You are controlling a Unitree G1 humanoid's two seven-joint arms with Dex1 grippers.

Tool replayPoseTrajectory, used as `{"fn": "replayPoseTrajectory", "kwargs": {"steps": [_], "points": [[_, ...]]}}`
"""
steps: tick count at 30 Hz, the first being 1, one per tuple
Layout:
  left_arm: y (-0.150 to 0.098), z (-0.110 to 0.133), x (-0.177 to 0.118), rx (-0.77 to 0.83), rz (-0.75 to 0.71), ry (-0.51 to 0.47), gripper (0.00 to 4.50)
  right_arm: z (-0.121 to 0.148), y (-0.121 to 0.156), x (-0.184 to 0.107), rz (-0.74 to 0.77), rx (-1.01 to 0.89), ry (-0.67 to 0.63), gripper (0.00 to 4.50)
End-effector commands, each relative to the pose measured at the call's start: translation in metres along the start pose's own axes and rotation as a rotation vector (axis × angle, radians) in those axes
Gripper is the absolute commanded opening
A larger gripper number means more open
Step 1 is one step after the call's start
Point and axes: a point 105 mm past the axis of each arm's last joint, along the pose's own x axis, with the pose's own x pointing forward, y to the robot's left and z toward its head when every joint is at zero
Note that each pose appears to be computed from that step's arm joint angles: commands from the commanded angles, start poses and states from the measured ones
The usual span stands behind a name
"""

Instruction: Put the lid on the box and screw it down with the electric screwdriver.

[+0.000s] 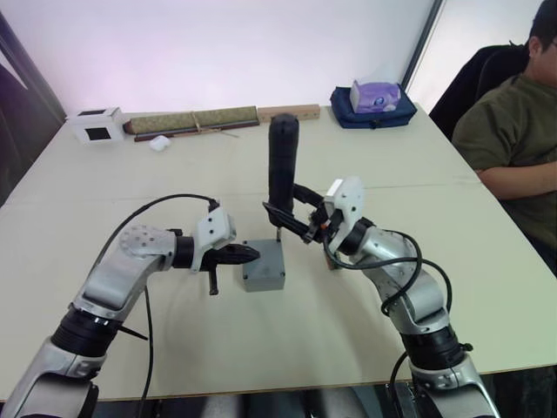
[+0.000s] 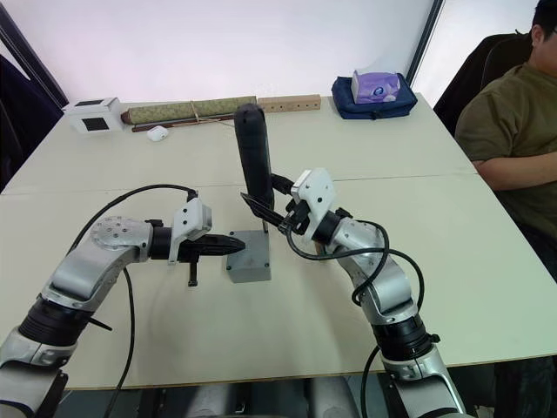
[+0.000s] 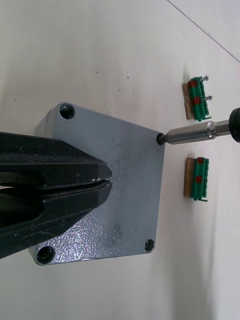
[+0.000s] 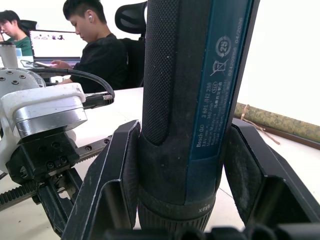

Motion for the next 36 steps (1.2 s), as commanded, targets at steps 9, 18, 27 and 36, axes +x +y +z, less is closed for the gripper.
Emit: {"fn": "replayPoseTrajectory", "kwargs": {"steps": [9, 18, 27, 36], "points": [[-0.008, -0.030, 0.009, -0.065, -0.016, 0.083, 0.00, -0.058, 0.010, -0.013, -0.001, 0.164, 0.210, 1.88], [-0.008, -0.033, 0.017, -0.069, -0.018, 0.080, 0.00, -0.067, 0.003, -0.020, -0.035, 0.175, 0.261, 1.88], [-0.007, -0.031, 0.021, -0.055, -0.025, 0.070, 0.00, -0.061, -0.009, -0.018, -0.066, 0.162, 0.278, 1.88], [-0.007, -0.014, 0.013, -0.023, -0.034, 0.023, 0.00, 0.041, -0.041, 0.002, -0.133, 0.152, 0.021, 1.88]]}}
